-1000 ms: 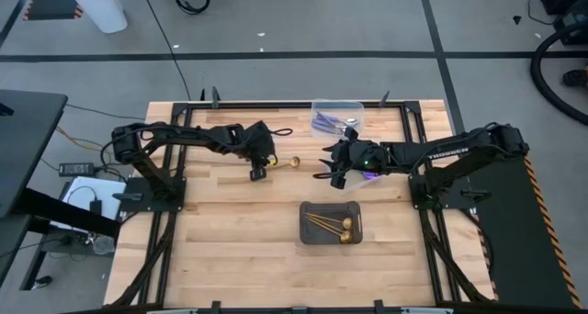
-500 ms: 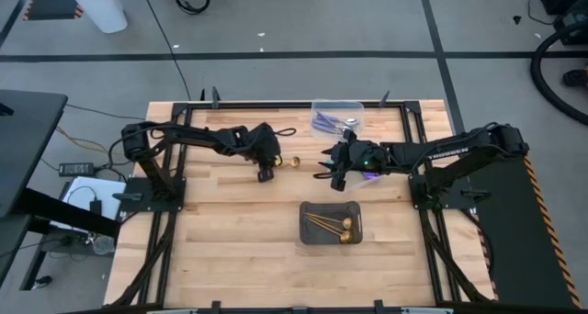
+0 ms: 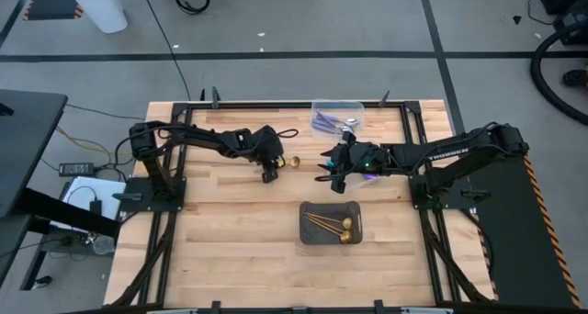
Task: Sort silverware by color (type)
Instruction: Put the gold spoon into the black bin
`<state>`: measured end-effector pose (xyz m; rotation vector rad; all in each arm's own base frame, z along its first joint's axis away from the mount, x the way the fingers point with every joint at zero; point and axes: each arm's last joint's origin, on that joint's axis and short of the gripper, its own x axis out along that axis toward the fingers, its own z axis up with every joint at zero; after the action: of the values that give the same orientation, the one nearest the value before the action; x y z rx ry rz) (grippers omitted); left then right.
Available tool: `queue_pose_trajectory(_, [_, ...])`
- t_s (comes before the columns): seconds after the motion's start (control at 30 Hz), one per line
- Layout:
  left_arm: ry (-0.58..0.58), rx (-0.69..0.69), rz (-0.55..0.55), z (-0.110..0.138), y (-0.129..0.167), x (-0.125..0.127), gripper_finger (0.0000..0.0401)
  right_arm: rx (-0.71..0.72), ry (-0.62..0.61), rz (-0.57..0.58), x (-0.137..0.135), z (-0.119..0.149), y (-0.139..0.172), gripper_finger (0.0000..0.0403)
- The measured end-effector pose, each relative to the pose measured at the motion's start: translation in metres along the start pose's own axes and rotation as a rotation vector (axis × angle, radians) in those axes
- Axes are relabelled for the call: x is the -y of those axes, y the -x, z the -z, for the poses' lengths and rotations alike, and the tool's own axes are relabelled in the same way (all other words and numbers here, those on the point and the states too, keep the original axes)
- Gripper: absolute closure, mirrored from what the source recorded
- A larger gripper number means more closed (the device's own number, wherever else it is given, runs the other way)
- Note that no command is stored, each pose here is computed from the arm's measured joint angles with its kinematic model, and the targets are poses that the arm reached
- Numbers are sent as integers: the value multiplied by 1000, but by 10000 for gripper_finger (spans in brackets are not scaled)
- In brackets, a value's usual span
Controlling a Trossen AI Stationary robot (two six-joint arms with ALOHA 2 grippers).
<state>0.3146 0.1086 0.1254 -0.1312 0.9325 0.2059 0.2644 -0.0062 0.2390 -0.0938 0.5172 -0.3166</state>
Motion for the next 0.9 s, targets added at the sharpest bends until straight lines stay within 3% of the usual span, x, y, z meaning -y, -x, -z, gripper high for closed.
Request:
queue_pose_trajectory(0.27, [-38, -38, -5, 6, -14, 6, 246, 10, -3, -23, -2, -1, 0, 234])
queue_pose_trajectory(0.4, [-59, -57, -15, 8, -15, 10, 292, 15, -4, -23, -2, -2, 0, 234])
queue_pose_trajectory(0.57, [-56, -78, -6, 10, -16, 13, 378, 15, -3, -23, -2, -2, 0, 234])
queue_pose_trajectory(0.9, [-41, -73, -6, 6, -2, 28, 383, 15, -2, -23, -2, -2, 0, 234])
